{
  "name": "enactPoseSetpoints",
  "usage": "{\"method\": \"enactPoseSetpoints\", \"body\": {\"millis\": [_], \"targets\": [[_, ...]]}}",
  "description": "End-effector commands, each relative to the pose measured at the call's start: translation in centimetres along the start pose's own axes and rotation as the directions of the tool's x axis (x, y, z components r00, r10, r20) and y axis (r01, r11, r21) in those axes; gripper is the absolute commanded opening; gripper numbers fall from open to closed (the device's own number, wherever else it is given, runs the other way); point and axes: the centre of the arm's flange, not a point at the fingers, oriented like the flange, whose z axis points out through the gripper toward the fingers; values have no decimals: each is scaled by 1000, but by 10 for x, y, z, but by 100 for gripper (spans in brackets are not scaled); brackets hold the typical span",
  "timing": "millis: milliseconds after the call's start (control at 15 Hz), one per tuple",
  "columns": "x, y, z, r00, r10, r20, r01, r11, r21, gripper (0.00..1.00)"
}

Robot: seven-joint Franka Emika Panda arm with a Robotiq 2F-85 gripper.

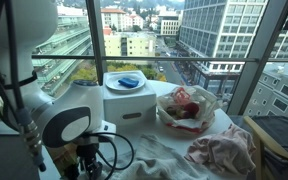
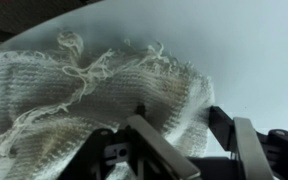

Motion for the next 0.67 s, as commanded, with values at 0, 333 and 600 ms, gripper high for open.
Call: {"method": "enactPoseSetpoints", "body": {"millis": [0, 333, 600], "targets": [[5, -5, 4, 1000, 17, -13, -17, 1000, 2, 37], [-7, -29, -3, 999, -29, 16, 29, 1000, -3, 2], [-31, -62, -5, 986, -153, 60, 156, 987, -46, 1]]}}
